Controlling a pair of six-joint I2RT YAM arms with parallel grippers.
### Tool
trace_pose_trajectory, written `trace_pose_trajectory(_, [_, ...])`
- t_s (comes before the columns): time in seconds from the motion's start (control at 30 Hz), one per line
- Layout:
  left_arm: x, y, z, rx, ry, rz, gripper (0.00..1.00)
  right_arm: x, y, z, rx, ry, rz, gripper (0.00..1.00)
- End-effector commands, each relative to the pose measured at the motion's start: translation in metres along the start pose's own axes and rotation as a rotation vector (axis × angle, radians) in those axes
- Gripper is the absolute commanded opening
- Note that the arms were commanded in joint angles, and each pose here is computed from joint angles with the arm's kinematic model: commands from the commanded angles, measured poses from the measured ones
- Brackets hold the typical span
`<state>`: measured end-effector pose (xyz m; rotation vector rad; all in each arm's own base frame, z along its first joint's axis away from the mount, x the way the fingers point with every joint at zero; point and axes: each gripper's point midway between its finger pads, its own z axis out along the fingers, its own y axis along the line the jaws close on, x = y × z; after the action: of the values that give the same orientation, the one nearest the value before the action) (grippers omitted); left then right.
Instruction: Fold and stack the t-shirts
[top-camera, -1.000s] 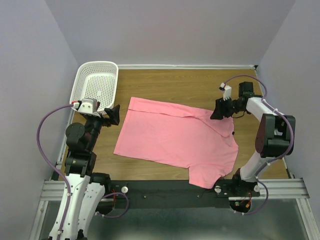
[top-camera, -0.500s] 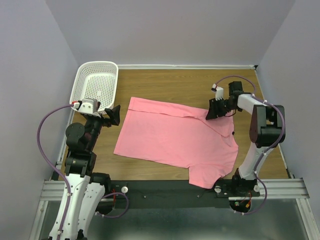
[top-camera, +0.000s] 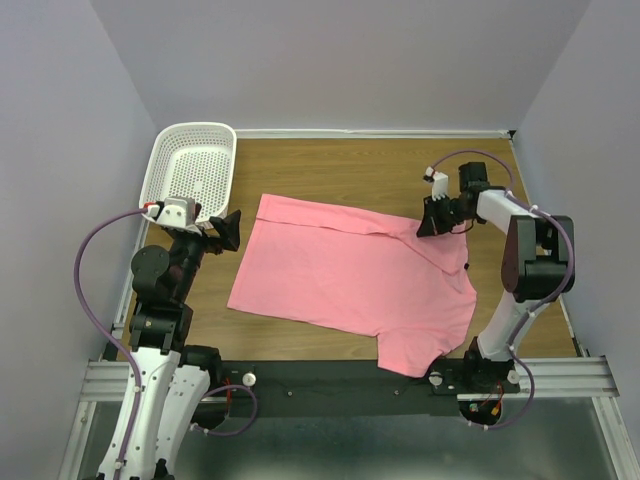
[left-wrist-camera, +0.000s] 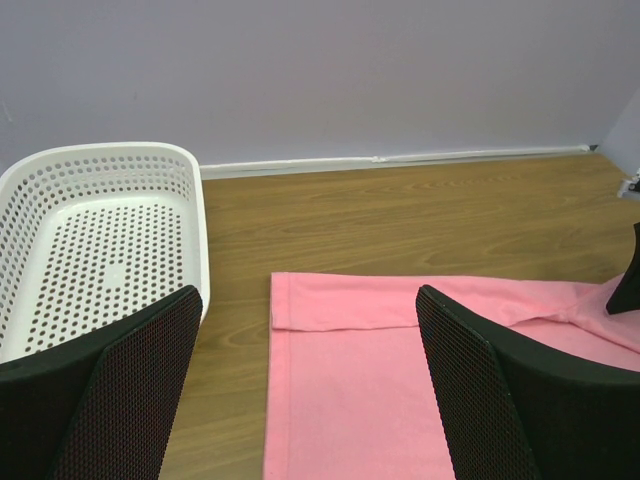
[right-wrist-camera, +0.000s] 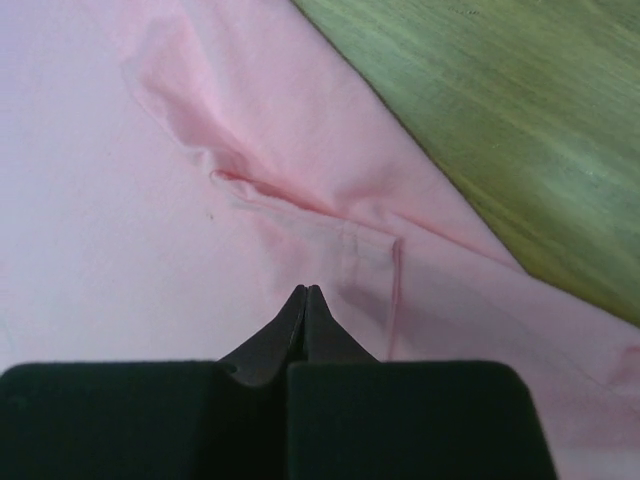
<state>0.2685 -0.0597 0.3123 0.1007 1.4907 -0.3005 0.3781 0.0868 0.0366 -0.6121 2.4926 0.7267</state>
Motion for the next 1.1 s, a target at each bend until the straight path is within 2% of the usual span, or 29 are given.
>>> trace_pose_trajectory(0.0, [0.001, -0.002, -0.001, 0.016, -0.007, 0.012, 0.96, -0.001, 0.017, -0.014, -0.011, -0.031, -0.060, 0.01])
trace_pose_trajectory(0.17, [0.002, -0.001, 0.000, 0.016, -0.005, 0.014, 0.95, 0.004, 0.028, -0.025, -0.010, -0.046, -0.104, 0.01])
trace_pose_trajectory(0.2, [0.002, -0.001, 0.000, 0.016, -0.003, 0.013, 0.96, 0.002, 0.019, -0.026, 0.037, -0.042, -0.104, 0.09])
trace_pose_trajectory(0.23, [0.001, -0.002, 0.000, 0.018, -0.005, 0.014, 0.96, -0.002, 0.013, -0.027, 0.068, -0.044, -0.099, 0.22])
trace_pose_trajectory(0.27, [0.002, -0.001, 0.000, 0.016, -0.003, 0.013, 0.96, -0.005, 0.008, -0.026, 0.091, -0.042, -0.085, 0.43])
trace_pose_trajectory(0.33, [0.002, -0.001, 0.000, 0.016, -0.002, 0.012, 0.95, -0.013, -0.005, -0.022, 0.123, -0.037, -0.080, 0.50])
trace_pose_trajectory(0.53, [0.002, 0.000, -0.001, 0.005, -0.003, 0.013, 0.95, -0.020, -0.025, -0.004, 0.131, -0.010, -0.050, 0.50])
trace_pose_trajectory(0.7, [0.003, 0.000, 0.000, 0.008, 0.002, 0.012, 0.96, -0.019, -0.024, 0.003, 0.098, -0.006, -0.052, 0.45])
trace_pose_trajectory(0.97, [0.003, 0.000, 0.000, 0.008, 0.003, 0.014, 0.96, -0.009, -0.001, 0.012, -0.002, 0.010, -0.064, 0.32])
trace_pose_trajectory(1.07, [0.003, 0.000, 0.000, 0.008, 0.002, 0.014, 0.95, -0.011, 0.003, 0.009, -0.006, 0.001, -0.075, 0.18])
